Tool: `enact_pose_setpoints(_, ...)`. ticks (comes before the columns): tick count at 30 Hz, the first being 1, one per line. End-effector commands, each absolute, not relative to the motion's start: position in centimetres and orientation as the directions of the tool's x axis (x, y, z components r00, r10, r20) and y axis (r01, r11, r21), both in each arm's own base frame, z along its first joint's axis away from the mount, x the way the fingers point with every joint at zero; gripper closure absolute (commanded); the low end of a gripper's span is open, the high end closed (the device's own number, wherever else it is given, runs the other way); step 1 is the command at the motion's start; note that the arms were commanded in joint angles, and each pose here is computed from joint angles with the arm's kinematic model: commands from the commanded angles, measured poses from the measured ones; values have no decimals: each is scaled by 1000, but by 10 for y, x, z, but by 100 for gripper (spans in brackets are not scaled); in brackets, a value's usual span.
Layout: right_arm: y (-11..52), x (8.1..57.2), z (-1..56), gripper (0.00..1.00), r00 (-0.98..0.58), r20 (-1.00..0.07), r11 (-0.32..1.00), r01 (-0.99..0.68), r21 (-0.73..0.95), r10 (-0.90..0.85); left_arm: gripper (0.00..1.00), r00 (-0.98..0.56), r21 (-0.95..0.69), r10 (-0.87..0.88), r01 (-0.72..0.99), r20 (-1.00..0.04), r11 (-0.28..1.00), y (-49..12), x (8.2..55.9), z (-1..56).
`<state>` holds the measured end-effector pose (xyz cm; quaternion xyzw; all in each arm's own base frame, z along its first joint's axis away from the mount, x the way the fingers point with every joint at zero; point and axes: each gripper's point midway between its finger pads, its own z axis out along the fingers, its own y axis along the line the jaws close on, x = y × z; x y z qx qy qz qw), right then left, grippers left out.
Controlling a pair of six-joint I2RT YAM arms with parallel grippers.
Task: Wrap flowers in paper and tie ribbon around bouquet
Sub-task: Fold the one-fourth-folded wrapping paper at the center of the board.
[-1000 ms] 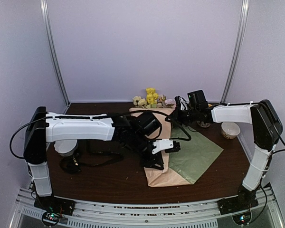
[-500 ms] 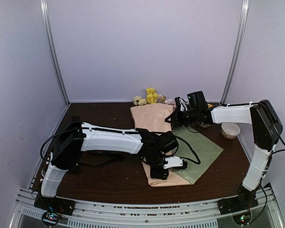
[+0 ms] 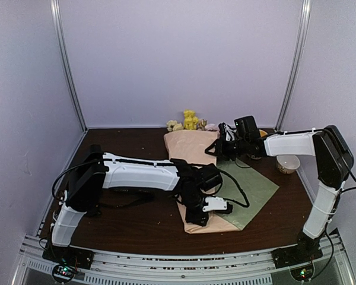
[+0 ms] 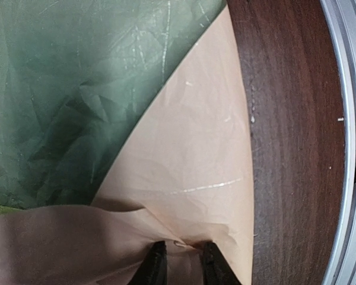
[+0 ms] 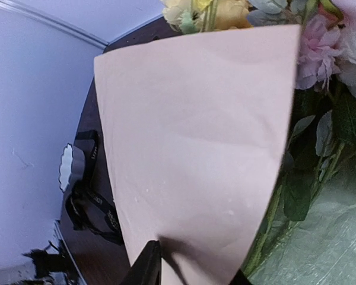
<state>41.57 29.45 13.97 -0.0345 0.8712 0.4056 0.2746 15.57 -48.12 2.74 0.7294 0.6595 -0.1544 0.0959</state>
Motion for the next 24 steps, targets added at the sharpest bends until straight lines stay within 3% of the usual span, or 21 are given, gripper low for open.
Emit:
enact_pose_setpoints(1,292,391,145,66,-844,-519,635,-329,699,135,75,84,-135,946,982,-314,-132,-472,149,13)
enact_pose_setpoints(5,295,360,152,52,-836,-535,574,-380,725,123,75,89,-138,944,981,-317,-139,-472,148,13)
enact_pose_setpoints(9,304,327,129,47,-863,-500,575,-375,727,70,76,89,-142,944,980,-317,-140,-471,148,13)
enact_pose_setpoints(24,312,252,83,57,-918,-396,572,-310,759,28,76,75,-151,945,980,-319,-129,-470,149,12)
